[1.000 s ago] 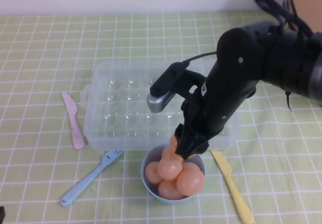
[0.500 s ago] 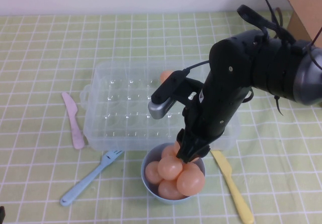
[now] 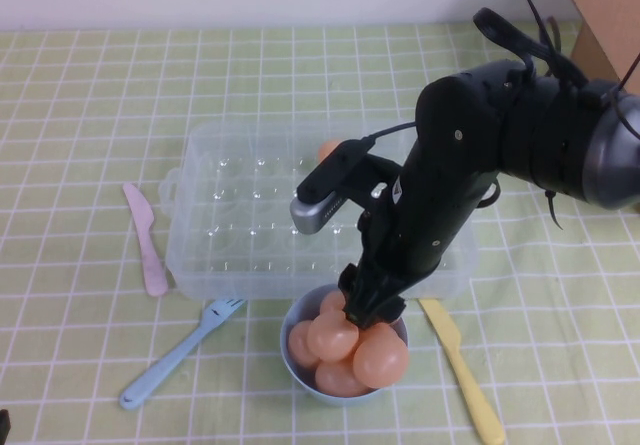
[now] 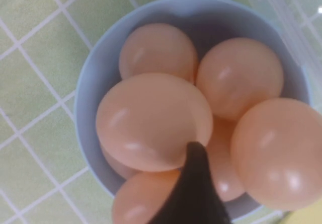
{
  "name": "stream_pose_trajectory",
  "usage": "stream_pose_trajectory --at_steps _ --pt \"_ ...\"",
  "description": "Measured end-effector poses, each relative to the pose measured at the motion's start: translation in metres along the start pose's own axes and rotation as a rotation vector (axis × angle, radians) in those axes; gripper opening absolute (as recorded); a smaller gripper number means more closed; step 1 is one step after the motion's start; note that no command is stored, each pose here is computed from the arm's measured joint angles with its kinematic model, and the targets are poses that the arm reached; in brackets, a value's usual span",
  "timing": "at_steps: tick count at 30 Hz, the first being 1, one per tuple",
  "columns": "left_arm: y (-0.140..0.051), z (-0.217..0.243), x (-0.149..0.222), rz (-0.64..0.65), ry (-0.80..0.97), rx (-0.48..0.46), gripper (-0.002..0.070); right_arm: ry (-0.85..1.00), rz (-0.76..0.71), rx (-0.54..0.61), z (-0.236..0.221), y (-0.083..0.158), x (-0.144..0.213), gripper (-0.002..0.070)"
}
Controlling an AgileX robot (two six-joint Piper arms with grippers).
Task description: Take an egg out of the egg box
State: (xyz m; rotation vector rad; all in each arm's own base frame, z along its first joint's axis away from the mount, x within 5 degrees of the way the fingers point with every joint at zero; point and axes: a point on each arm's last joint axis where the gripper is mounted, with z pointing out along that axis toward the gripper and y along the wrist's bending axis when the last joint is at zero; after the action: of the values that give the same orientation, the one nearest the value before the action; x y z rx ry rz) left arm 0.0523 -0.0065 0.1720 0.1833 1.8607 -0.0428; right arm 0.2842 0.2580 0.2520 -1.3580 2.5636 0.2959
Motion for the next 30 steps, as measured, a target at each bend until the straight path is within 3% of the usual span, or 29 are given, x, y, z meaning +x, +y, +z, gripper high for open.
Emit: stream_pose_trajectory --at_steps 3,6,9,11,14,17,20,30 --pt "0.0 0.0 0.0 0.0 0.0 0.0 -0.0005 0.013 0.0 -0.005 0.0 0.0 0.001 0.0499" --pt "0.0 0.0 0.0 0.0 0.0 0.0 -0.0005 0.009 0.003 -0.005 -0.005 0.002 0.002 0.0436" --pt "0.0 0.0 0.0 0.0 0.0 0.0 -0.0005 -0.049 0.007 0.002 -0.026 0.006 0.003 0.0283" --pt "0.0 0.0 0.0 0.0 0.0 0.0 -0.0005 -0.139 0.008 0.011 -0.053 0.011 0.004 0.0132" --pt "0.0 0.0 0.0 0.0 0.0 0.0 -0.0005 -0.31 0.006 0.027 -0.101 0.022 0.011 0.0029" --pt "0.0 0.0 0.0 0.0 0.0 0.0 -0.0005 -0.498 0.003 0.055 -0.148 0.036 0.033 -0.0002" --pt "0.0 0.0 0.0 0.0 0.0 0.0 -0.0005 -0.632 0.012 0.087 -0.166 0.046 0.066 -0.0011" --pt "0.0 0.0 0.0 0.0 0.0 0.0 -0.0005 -0.95 0.088 0.134 -0.166 0.065 0.157 -0.0016"
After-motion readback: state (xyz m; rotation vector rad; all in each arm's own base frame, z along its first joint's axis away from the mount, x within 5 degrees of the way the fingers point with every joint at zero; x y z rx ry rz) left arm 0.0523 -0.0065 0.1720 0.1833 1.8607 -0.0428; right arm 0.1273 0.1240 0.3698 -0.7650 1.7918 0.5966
